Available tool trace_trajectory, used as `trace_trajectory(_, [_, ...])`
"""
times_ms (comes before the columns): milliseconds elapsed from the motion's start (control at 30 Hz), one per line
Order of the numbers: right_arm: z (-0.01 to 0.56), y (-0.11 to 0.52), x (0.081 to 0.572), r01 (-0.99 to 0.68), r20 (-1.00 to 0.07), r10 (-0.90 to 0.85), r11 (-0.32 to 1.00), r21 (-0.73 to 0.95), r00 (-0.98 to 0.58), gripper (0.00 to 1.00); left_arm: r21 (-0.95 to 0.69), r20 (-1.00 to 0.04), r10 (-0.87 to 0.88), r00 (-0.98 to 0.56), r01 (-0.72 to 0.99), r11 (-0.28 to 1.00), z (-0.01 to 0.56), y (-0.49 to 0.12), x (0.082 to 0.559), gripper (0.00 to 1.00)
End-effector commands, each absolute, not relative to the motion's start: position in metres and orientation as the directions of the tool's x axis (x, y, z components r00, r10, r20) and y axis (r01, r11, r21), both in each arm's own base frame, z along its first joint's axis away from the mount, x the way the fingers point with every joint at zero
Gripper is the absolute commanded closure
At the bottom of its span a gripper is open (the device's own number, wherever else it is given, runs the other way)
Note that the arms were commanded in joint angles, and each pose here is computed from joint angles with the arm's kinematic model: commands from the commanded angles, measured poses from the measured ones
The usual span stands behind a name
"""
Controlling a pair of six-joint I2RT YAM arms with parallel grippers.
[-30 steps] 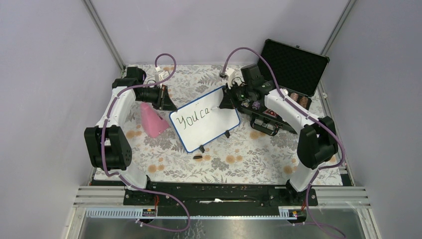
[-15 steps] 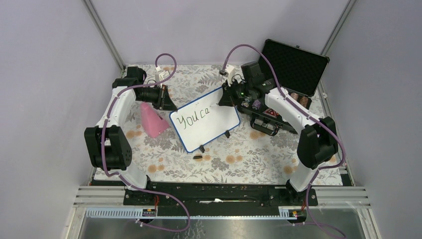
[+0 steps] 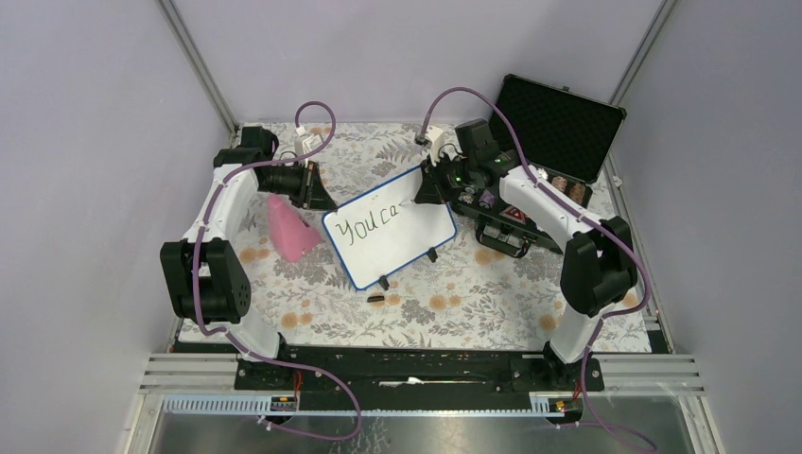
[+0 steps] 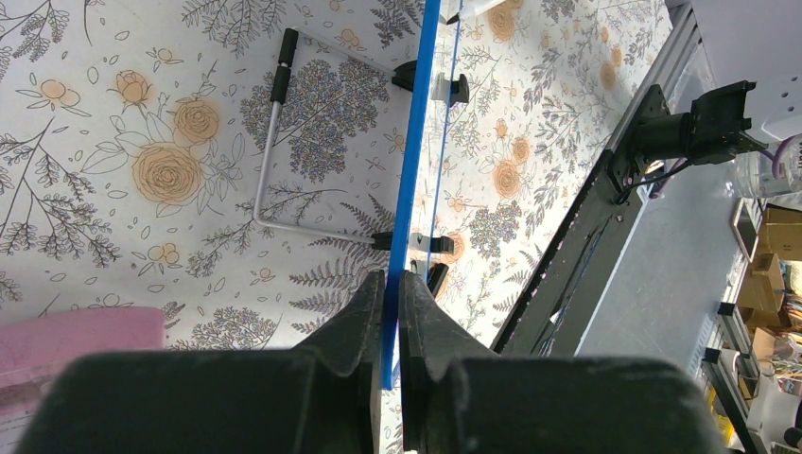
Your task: Write a sentence on the whiteboard
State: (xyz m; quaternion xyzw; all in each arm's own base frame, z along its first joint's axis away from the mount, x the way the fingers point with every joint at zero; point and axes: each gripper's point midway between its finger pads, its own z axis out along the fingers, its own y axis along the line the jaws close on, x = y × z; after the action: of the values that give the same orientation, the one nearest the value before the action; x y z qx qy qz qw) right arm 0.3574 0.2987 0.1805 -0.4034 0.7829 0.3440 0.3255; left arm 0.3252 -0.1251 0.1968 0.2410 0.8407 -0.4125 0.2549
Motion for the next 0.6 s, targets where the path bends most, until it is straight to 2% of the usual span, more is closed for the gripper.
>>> trace_trajectory(0, [0.191, 0.302, 0.366, -0.865, -0.811, -0.390, 0.430, 0.259, -0.436, 1.00, -0.530, -0.661, 0.216, -0.718, 0.651, 0.544, 0.203, -0.127, 0.331, 1.00])
trace_trajectory(567, [0.178, 0.295, 0.346, -0.860, -0.792, -0.399, 0.421, 0.289, -0.461, 1.00, -0.527, -0.662, 0.218, -0.717, 0.652, 0.545, 0.203, -0.127, 0.331, 1.00])
